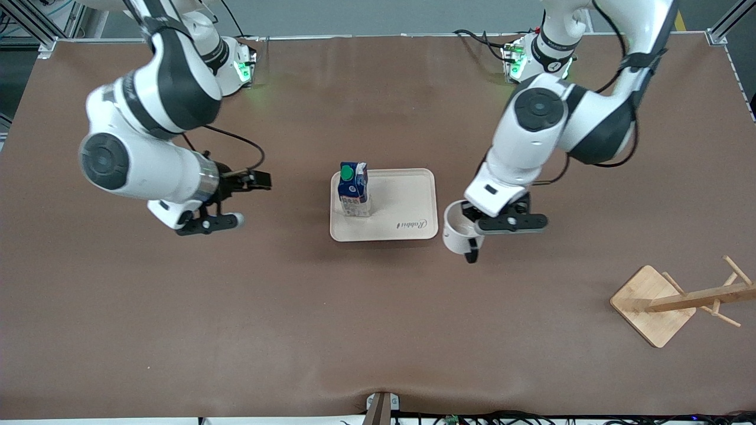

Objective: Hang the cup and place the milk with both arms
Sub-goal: 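Lift the mug with the left gripper while the right gripper reaches the carton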

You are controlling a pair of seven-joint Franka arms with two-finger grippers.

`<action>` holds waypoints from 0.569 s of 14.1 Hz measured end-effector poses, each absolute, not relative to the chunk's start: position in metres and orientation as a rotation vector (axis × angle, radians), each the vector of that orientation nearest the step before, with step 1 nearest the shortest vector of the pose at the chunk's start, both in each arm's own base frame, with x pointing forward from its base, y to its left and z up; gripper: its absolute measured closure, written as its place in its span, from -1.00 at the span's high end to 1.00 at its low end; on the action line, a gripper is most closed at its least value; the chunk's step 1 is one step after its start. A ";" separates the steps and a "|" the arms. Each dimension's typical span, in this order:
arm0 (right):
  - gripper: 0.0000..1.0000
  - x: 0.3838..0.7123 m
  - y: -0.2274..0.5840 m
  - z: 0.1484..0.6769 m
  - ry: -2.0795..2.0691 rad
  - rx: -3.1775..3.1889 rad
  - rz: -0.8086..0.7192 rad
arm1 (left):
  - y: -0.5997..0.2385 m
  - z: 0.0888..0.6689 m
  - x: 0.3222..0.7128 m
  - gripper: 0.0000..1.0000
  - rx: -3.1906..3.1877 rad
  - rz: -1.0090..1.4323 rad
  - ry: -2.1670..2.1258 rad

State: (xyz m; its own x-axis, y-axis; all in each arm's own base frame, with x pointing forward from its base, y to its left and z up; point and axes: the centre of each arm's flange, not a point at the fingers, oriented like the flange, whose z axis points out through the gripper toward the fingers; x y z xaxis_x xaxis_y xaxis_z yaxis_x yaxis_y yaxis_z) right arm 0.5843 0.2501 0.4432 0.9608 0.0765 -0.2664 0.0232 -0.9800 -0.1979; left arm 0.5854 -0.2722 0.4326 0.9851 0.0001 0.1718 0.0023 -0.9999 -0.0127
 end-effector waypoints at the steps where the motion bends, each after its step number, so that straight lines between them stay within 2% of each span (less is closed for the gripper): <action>1: 1.00 0.581 0.273 0.435 -0.020 -2.928 0.390 | -0.255 0.439 0.594 -0.89 -3.104 -0.258 0.029; 5: 1.00 0.551 0.347 0.400 0.025 -2.946 0.322 | -0.182 0.460 0.618 -0.89 -3.043 -0.178 0.244; 8: 1.00 0.532 0.376 0.393 0.081 -2.952 0.305 | -0.126 0.472 0.630 -0.89 -3.012 -0.171 0.359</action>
